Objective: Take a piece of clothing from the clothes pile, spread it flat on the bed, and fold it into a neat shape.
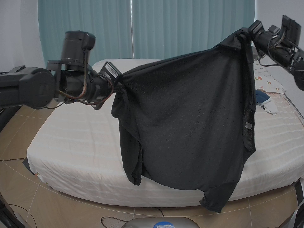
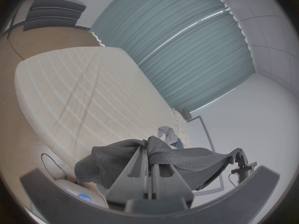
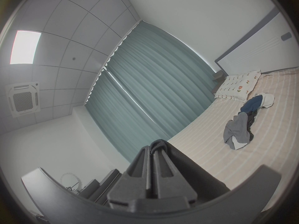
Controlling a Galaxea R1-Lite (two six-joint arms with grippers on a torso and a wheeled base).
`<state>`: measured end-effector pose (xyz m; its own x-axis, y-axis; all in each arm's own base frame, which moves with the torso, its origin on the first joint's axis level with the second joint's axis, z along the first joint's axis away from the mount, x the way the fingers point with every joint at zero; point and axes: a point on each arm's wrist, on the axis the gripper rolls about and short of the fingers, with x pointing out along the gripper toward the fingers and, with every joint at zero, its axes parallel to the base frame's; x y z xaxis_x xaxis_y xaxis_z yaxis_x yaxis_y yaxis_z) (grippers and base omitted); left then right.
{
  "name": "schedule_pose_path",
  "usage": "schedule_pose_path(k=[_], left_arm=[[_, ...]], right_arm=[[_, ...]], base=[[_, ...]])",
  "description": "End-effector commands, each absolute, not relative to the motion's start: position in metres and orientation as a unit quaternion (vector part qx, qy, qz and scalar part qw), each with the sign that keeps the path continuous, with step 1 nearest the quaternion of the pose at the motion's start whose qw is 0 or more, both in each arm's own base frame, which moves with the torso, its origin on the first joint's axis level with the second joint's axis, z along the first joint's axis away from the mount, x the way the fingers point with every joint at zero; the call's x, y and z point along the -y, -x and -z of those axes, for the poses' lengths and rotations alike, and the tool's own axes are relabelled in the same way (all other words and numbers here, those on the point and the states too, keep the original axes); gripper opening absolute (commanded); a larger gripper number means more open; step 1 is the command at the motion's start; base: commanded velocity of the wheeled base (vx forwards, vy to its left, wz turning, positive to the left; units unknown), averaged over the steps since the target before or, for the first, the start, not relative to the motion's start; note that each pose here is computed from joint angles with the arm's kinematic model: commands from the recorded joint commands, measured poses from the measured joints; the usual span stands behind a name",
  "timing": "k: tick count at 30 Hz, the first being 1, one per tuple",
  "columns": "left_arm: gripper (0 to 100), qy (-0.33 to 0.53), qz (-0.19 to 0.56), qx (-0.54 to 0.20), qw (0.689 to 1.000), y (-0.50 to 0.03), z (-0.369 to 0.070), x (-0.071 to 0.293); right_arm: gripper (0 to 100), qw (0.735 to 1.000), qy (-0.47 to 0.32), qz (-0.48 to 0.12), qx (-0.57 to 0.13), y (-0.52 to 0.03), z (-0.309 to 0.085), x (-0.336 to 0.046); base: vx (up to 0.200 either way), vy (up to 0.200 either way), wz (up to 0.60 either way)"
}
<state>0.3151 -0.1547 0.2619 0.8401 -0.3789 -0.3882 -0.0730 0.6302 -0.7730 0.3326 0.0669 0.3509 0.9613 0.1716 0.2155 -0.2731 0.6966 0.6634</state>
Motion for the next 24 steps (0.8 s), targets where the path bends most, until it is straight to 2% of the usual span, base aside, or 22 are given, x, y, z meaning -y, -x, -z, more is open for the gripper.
schedule_pose_path(k=[1,9,14,18,24], left_arm=[[0,0.407,0.044,-0.317,0.855,-0.365,-0.207,0.162],[0,0.403,0.028,-0.328,0.854,-0.407,-0.168,0.173],[0,0.397,0.019,-0.344,0.850,-0.434,-0.130,0.186],[0,0.400,0.004,-0.354,0.846,-0.450,-0.099,0.194],[0,0.445,-0.020,-0.351,0.824,-0.474,-0.072,0.199]], right_arm=[[0,0.926,-0.365,-0.089,0.037,-0.401,-0.293,-0.074],[0,0.930,-0.361,-0.074,0.007,-0.438,-0.251,-0.079],[0,0.932,-0.356,-0.054,-0.036,-0.461,-0.205,-0.086],[0,0.934,-0.351,-0.017,-0.055,-0.481,-0.163,-0.088],[0,0.935,-0.350,0.003,-0.060,-0.502,-0.111,-0.090]], base=[[0.200,0.000,0.00],[0.200,0.000,0.00],[0.200,0.000,0.00],[0.000,0.000,0.00],[0.000,0.000,0.00]])
